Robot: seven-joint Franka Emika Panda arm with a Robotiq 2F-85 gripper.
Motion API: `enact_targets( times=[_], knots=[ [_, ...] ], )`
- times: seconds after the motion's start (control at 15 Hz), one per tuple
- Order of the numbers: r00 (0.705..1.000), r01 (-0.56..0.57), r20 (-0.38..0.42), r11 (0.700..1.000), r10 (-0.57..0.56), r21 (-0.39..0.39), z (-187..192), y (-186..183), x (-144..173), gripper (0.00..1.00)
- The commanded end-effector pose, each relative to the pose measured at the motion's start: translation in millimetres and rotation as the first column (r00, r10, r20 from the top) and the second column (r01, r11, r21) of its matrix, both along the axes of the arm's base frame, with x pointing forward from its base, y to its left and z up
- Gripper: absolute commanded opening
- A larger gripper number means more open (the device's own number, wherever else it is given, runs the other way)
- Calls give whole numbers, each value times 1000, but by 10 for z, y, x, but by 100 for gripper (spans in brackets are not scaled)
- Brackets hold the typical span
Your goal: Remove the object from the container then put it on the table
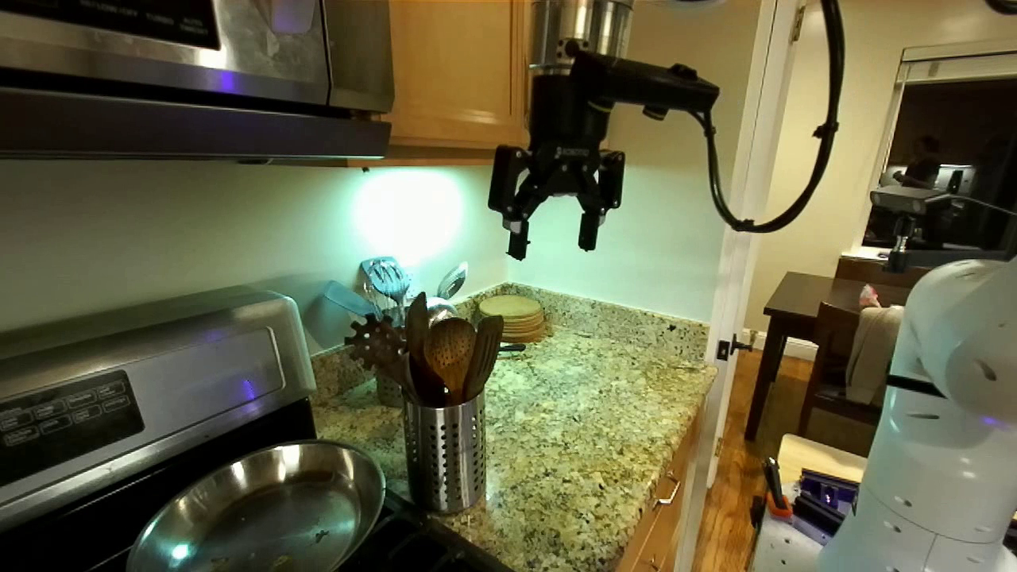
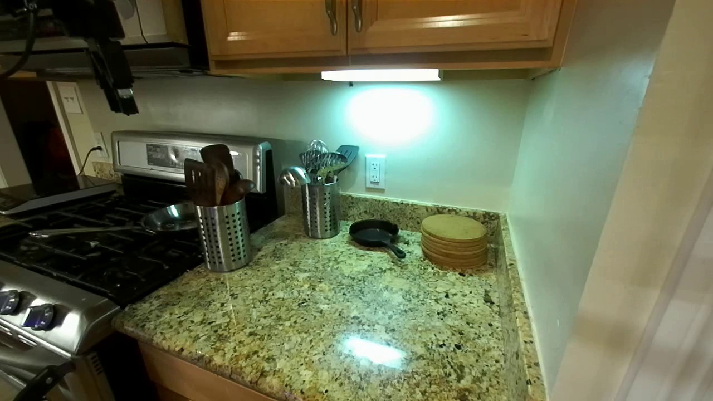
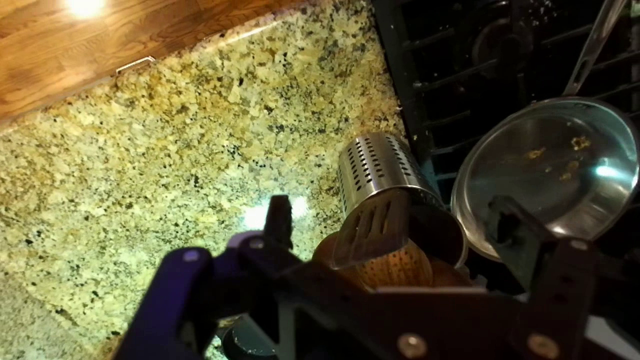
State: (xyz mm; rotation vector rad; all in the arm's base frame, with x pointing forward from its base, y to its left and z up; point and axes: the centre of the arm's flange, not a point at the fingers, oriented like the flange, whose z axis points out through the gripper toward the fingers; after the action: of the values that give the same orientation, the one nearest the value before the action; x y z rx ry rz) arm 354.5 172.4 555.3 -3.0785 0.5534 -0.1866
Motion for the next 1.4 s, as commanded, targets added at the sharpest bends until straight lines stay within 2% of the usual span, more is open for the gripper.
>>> enact_targets(
  times=[0.0, 0.2, 0.47, 0.53, 0.93, 1.33],
  knots=[
    [989, 147, -38, 988, -145, 46, 53, 104, 486, 100],
    [951, 307, -45, 949, -305, 67, -2, 185, 708, 100],
    [871, 489, -34, 862, -489, 135, -146, 309, 830, 100],
    [911, 411, -48, 905, -409, 110, -122, 201, 778, 100],
    [910, 414, -55, 903, -410, 112, -162, 223, 800, 100],
    [898, 439, -52, 890, -436, 119, -364, 133, 861, 100]
  ],
)
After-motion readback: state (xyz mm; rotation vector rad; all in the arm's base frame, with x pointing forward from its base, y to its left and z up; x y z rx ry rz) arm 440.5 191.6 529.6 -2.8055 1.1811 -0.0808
